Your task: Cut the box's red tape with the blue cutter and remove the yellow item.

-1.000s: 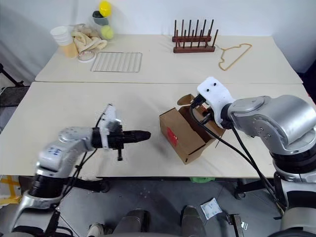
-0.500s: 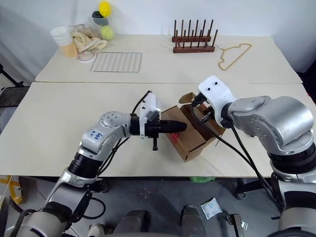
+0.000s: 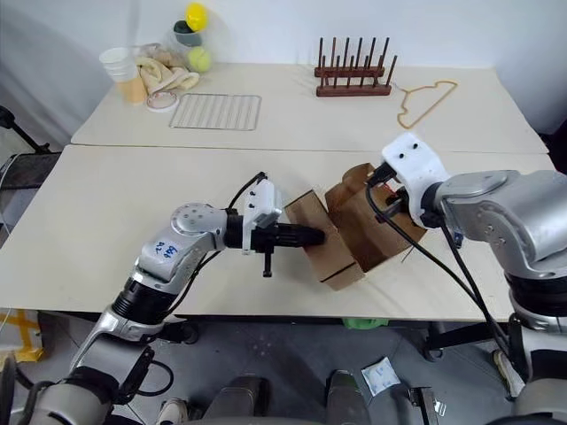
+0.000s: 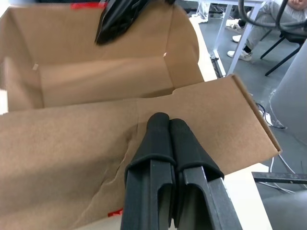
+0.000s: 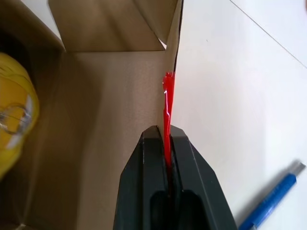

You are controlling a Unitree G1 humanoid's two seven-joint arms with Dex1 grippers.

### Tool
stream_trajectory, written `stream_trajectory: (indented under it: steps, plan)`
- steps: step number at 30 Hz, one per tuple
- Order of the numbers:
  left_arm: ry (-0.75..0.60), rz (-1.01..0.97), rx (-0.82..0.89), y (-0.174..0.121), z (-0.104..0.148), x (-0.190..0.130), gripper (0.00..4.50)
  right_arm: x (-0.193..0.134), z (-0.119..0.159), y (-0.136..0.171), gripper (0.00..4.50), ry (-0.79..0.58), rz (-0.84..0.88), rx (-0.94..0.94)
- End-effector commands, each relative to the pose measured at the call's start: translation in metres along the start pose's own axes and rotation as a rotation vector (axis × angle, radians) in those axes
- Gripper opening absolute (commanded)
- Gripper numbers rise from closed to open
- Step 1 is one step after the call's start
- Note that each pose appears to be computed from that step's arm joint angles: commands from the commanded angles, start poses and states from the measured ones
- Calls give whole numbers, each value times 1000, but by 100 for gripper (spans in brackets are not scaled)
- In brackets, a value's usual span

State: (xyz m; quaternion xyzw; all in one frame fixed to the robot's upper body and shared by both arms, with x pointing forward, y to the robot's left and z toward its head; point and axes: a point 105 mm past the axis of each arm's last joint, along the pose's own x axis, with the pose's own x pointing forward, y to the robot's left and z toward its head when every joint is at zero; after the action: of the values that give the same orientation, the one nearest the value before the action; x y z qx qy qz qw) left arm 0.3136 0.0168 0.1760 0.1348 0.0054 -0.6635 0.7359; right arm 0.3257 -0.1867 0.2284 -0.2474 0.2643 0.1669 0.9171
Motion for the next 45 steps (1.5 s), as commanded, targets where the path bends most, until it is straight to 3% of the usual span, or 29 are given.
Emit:
stream_trajectory:
  steps: [1,14,25,30,35,38,45]
  plan:
    - [89,53,-79,5,-28,-10,0,-8,-3,-20,3,-2,-71,18]
    - [163,125,-161,4,-45,-37,0,2,-22,-8,3,37,-10,39]
    - [122,181,-168,8,-41,-39,0,12,-21,12,3,-1,11,64]
    - [166,178,-165,4,-44,-64,0,12,-19,12,3,-9,-8,53]
    - [125,90,-109,-7,-20,-84,0,12,-17,10,3,-15,-30,46]
    - [-9,75,-74,-4,12,-69,0,11,-15,10,3,-20,-35,42]
    - [-104,-3,-10,-4,38,-18,0,11,-12,10,3,-23,-36,30]
